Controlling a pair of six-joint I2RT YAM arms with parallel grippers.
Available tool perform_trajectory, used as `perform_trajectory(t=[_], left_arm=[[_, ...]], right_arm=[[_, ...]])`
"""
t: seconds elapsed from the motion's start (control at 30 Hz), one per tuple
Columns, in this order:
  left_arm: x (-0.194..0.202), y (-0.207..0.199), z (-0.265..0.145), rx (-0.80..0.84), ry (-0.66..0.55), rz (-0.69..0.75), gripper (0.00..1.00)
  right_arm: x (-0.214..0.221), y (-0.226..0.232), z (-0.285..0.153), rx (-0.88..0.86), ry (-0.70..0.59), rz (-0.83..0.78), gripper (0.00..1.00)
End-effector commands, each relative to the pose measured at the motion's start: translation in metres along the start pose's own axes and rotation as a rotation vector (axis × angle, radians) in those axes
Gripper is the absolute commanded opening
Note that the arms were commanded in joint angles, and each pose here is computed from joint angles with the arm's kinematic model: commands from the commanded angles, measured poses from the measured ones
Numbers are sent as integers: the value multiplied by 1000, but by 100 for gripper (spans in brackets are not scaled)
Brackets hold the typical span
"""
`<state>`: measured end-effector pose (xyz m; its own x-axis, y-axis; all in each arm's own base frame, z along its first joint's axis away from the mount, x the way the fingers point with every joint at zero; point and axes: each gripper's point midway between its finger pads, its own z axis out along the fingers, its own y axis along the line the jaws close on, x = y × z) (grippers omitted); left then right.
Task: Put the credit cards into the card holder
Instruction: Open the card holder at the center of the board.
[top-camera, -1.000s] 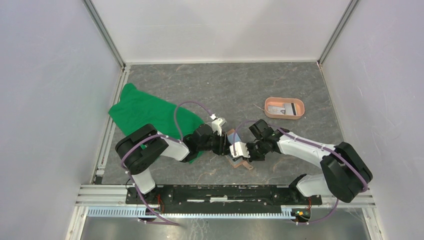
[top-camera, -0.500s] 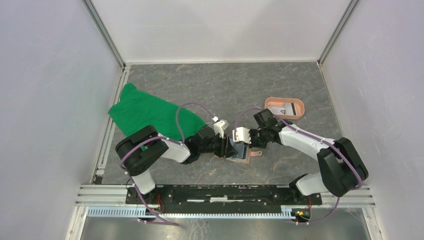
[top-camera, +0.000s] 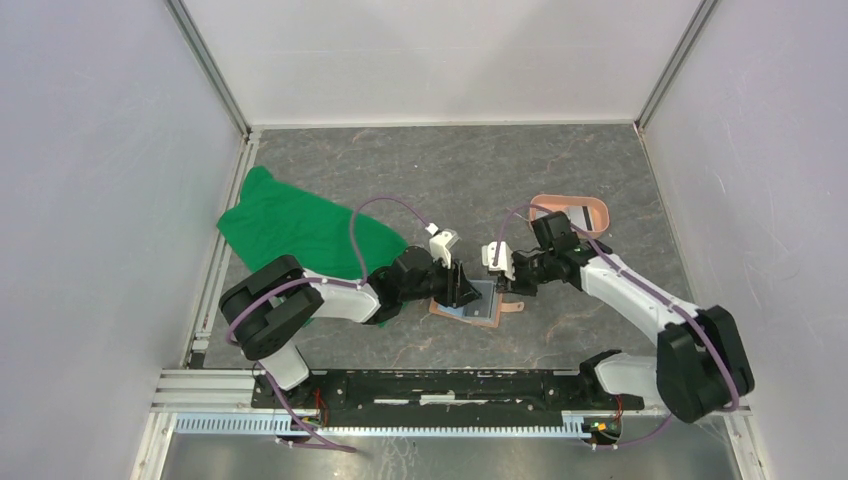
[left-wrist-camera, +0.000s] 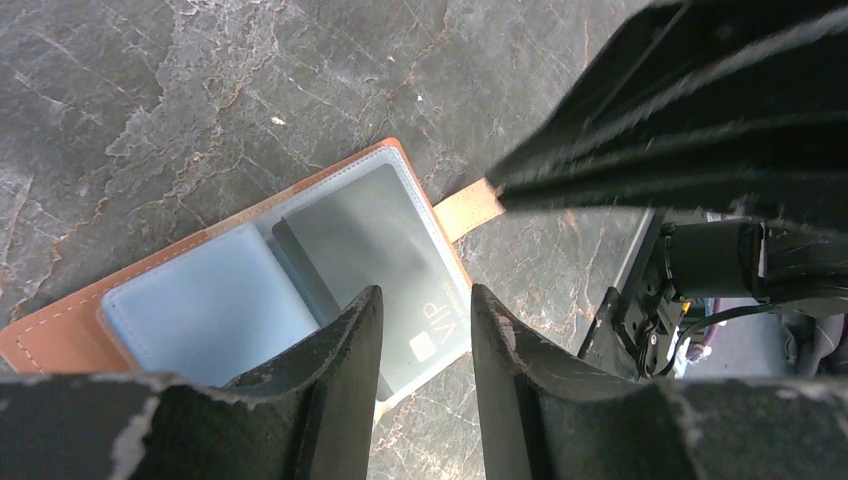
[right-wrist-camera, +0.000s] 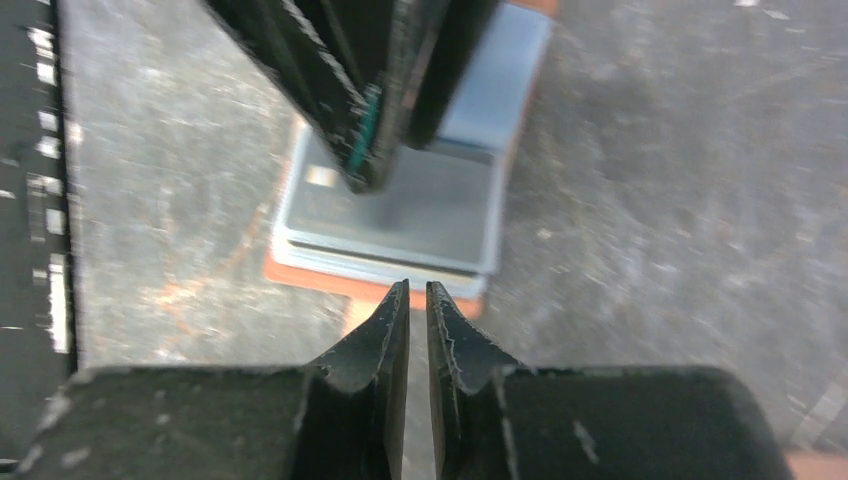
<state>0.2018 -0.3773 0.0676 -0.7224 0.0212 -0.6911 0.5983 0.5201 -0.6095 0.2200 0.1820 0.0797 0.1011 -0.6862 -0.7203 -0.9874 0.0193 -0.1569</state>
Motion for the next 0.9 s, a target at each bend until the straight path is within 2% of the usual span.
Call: perform_trajectory(t=[0.0, 0.17, 0.4, 0.67, 0.87], left_arm=[[-17, -5, 2, -5, -56, 6, 45], [-19, 10, -4, -80, -82, 25, 45], [-4, 30, -5, -142, -46, 22, 45], [3, 46, -14, -197, -37, 14, 44], [-2, 31, -15, -126, -34, 15, 44]], right_arm=[[-26, 25, 12, -179, -164, 140, 16], [-35, 19, 22, -205, -212, 252, 15], [2, 20, 36, -188, -74, 329, 12], [29, 28, 37, -189, 36, 325, 11], [9, 29, 30, -226, -29, 285, 15]])
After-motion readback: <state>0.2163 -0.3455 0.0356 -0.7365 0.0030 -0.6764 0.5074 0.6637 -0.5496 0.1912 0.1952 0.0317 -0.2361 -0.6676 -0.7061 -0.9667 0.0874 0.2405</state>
